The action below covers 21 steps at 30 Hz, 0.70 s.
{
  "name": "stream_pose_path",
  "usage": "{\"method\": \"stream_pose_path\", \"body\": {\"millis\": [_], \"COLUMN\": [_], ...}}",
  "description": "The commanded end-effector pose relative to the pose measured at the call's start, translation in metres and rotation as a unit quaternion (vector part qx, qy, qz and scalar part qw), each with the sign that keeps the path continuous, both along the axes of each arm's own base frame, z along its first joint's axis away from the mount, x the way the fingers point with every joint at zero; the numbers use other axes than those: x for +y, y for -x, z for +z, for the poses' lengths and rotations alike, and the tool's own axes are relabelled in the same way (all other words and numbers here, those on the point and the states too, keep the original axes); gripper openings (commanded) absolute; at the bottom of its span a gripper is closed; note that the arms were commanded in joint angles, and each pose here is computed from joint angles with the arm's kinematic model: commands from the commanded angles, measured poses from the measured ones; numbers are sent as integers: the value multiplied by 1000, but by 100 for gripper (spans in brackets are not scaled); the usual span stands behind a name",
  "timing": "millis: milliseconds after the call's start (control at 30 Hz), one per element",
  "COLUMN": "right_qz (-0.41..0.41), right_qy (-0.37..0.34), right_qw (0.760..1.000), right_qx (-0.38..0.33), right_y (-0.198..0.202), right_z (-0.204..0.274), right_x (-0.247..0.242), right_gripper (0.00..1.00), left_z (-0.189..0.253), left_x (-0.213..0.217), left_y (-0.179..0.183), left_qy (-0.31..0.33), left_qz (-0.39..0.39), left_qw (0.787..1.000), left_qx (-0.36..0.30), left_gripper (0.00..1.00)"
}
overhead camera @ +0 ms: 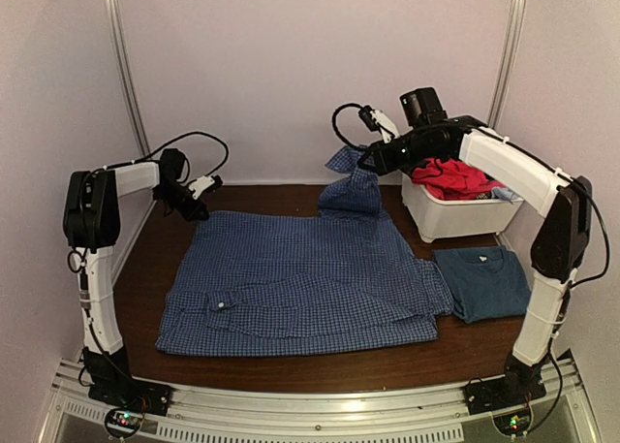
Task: Fold and stack the mixed laundry pile
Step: Pick up the 1/3-folded shirt from the center of the board, then fold the 1/3-folded shirt at the center of the board.
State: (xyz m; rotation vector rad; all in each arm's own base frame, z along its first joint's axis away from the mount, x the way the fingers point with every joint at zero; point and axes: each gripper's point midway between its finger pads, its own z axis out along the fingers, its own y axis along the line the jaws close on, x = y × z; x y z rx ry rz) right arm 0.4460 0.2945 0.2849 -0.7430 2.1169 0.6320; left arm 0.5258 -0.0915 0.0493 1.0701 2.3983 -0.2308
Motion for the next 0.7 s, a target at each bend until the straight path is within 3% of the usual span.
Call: {"method": "stream_pose_path", "body": {"millis": [0,400,667], "right_qz": [-14,16,37], "right_qy": [-22,-75,-80], "right_qw": [999,992,991], "right_qx": [-38,-98,-100], "right_y": [9,73,123], "right_z": [45,120,131], "right_x": [-11,-27,-35], "right_gripper": [0,0,0], "left_z": [62,89,114], "left_x": [-3,-6,-10], "left_y": [-6,51,93], "left_qy": [16,-21,-34], "left_qz": [5,-11,-29], "left_qw": [996,992,982], "left_qx": [-84,-127,-182], "left_gripper": [0,0,0]}}
